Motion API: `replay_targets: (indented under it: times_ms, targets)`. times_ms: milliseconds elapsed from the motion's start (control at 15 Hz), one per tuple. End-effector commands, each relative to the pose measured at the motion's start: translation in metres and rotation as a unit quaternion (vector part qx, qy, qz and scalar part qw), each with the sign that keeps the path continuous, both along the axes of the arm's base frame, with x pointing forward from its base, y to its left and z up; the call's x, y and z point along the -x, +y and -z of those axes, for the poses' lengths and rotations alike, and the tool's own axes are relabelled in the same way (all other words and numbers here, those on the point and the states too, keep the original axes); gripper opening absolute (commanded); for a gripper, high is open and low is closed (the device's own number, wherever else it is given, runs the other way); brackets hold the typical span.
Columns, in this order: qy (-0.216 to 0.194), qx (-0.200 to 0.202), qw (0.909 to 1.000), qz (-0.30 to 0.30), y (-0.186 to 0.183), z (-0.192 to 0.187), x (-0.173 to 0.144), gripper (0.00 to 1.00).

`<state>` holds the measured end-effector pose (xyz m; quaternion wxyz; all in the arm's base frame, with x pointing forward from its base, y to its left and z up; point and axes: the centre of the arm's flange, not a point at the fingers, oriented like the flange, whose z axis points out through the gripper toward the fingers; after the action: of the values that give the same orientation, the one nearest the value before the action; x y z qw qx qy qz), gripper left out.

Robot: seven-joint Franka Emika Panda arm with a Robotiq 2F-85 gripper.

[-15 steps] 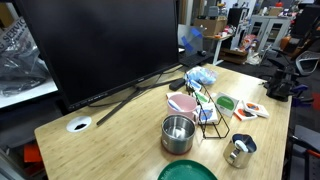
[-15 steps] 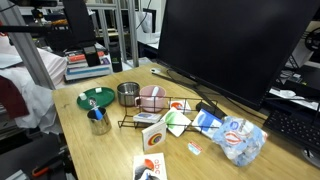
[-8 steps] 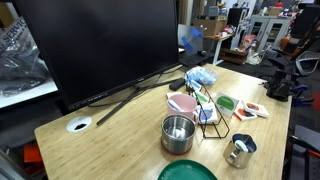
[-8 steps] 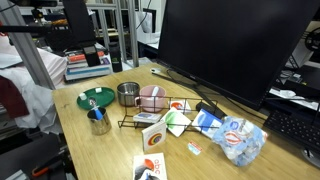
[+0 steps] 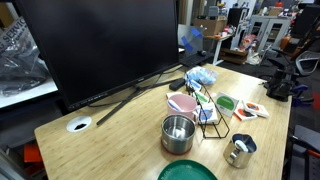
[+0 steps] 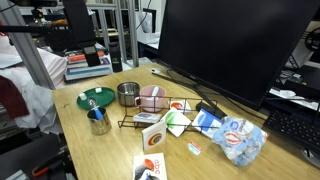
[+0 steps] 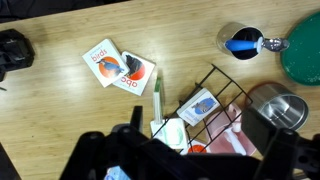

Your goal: Move the green plate to the right of the black book rack

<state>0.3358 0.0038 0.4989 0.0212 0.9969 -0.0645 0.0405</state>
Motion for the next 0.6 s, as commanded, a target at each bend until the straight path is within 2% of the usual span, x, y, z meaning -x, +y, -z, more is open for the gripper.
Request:
replay_targets:
  times_ms: [0,267,533]
  targets:
    - [0.000,0.000,1.0000,0.000,0.000,0.000,0.000,1.00]
    - [0.003,0.021,0.9995,-0.021,0.016,-0.002,-0.012,1.00]
    - [-0.026,0.040,0.9957,-0.079,0.066,-0.004,-0.033,1.00]
